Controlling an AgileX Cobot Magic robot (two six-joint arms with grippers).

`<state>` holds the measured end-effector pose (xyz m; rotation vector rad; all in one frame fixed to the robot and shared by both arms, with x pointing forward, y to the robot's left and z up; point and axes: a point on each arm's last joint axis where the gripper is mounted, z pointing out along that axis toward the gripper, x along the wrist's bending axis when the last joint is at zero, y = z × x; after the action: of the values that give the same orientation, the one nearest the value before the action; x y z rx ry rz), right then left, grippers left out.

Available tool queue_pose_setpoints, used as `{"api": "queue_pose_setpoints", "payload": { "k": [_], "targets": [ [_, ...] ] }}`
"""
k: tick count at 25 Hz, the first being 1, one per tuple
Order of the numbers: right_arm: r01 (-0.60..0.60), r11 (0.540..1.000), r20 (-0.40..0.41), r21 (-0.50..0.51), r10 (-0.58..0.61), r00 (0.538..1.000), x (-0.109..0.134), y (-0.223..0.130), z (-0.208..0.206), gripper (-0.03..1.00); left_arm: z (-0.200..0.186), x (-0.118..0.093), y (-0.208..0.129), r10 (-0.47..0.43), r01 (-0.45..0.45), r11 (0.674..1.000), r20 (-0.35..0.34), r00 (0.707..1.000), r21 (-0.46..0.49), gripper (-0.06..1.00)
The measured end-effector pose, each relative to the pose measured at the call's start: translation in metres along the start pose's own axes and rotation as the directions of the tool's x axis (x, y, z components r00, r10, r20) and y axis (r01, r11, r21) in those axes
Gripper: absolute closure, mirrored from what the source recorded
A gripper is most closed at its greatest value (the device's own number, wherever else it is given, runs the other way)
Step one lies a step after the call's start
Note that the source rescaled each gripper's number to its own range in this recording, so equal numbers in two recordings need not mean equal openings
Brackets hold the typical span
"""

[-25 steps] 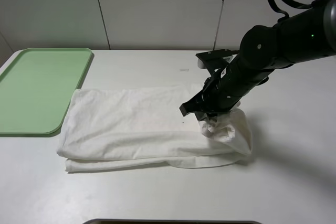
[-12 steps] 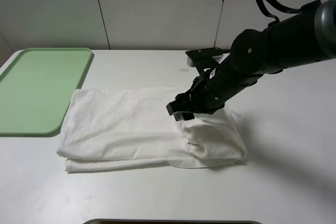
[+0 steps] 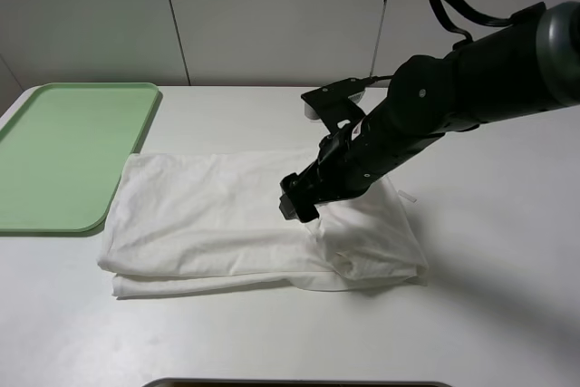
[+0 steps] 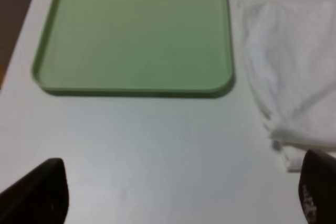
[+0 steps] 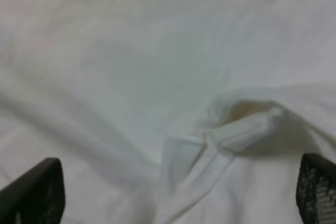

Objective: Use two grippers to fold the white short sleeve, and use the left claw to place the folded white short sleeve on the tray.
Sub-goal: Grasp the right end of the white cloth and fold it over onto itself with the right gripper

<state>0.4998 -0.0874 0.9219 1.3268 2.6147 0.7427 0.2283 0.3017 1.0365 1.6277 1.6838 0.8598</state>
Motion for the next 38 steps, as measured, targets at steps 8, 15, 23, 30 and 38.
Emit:
{"api": "queue_pose_setpoints", "payload": {
  "k": [8,15,23,30,38],
  "targets": [
    [0.032,0.999,0.071,-0.026,-0.03,0.997,-0.033,0.005,-0.026,0.01,0.0,0.008,0.0,0.034,-0.034,0.999,-0.086,0.996,0.0,0.08],
    [-0.147,0.987,0.117,0.064,0.139,0.983,-0.083,-0.01,-0.038,0.01,0.0,0.008,0.0,0.034,-0.034,0.999,-0.086,0.996,0.0,0.08],
    [-0.284,0.959,0.178,0.011,0.278,0.944,-0.124,-0.018,-0.048,0.01,0.0,0.008,0.0,0.034,-0.034,0.999,-0.086,0.996,0.0,0.08],
    [-0.51,0.856,0.103,-0.083,0.516,0.85,-0.129,-0.014,-0.032,0.01,0.0,0.008,0.0,0.034,-0.034,0.999,-0.087,0.996,0.0,0.08],
    [-0.638,0.767,0.073,-0.067,0.641,0.764,-0.126,-0.017,0.0,0.01,0.0,0.008,0.0,0.034,-0.034,0.999,-0.087,0.996,0.0,0.08]
  ]
}}
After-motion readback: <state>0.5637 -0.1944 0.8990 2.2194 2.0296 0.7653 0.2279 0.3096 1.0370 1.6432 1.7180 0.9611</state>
